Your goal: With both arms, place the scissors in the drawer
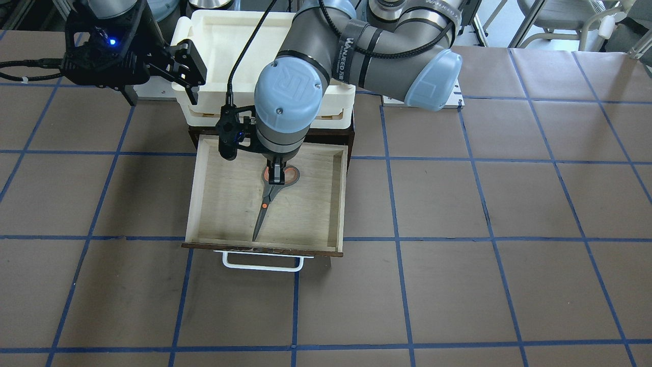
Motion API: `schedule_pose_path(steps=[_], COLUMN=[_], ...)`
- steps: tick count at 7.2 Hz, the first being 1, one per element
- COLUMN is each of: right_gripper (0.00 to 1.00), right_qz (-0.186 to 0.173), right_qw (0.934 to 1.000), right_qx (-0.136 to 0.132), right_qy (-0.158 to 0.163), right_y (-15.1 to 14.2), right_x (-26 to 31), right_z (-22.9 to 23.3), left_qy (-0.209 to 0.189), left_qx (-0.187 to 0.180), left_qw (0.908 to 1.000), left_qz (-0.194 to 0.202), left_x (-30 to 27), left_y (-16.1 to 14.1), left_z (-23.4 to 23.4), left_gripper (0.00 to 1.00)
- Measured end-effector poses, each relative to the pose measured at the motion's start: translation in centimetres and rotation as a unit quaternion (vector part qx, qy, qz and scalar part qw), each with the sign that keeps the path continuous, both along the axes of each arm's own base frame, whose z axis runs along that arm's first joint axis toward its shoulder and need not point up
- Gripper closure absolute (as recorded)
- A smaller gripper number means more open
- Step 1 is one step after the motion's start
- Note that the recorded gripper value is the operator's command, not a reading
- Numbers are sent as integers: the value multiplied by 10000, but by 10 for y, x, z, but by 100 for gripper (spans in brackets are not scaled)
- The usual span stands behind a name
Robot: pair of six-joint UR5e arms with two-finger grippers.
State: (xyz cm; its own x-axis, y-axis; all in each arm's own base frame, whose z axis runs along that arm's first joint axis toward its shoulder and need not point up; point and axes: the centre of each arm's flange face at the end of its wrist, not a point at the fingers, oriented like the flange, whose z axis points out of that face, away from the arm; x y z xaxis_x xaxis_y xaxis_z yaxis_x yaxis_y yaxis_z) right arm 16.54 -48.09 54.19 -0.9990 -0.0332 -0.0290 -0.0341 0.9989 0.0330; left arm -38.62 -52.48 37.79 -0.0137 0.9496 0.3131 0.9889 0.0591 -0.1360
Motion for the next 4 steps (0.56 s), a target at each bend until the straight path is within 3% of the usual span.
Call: schedule_pose_path(steps=[4], right_gripper=[0], right_qz=[1], right_qw=[10000], right_qx=[-4], right_qy=[-7], right_y=[0], right_x=[0], right_z=[0], left_qy=[137], left_qx=[-848], left_qw=[9925], left_qz=[875], left_x=[105], left_y=[-11], left_z=[106], left_gripper=[31])
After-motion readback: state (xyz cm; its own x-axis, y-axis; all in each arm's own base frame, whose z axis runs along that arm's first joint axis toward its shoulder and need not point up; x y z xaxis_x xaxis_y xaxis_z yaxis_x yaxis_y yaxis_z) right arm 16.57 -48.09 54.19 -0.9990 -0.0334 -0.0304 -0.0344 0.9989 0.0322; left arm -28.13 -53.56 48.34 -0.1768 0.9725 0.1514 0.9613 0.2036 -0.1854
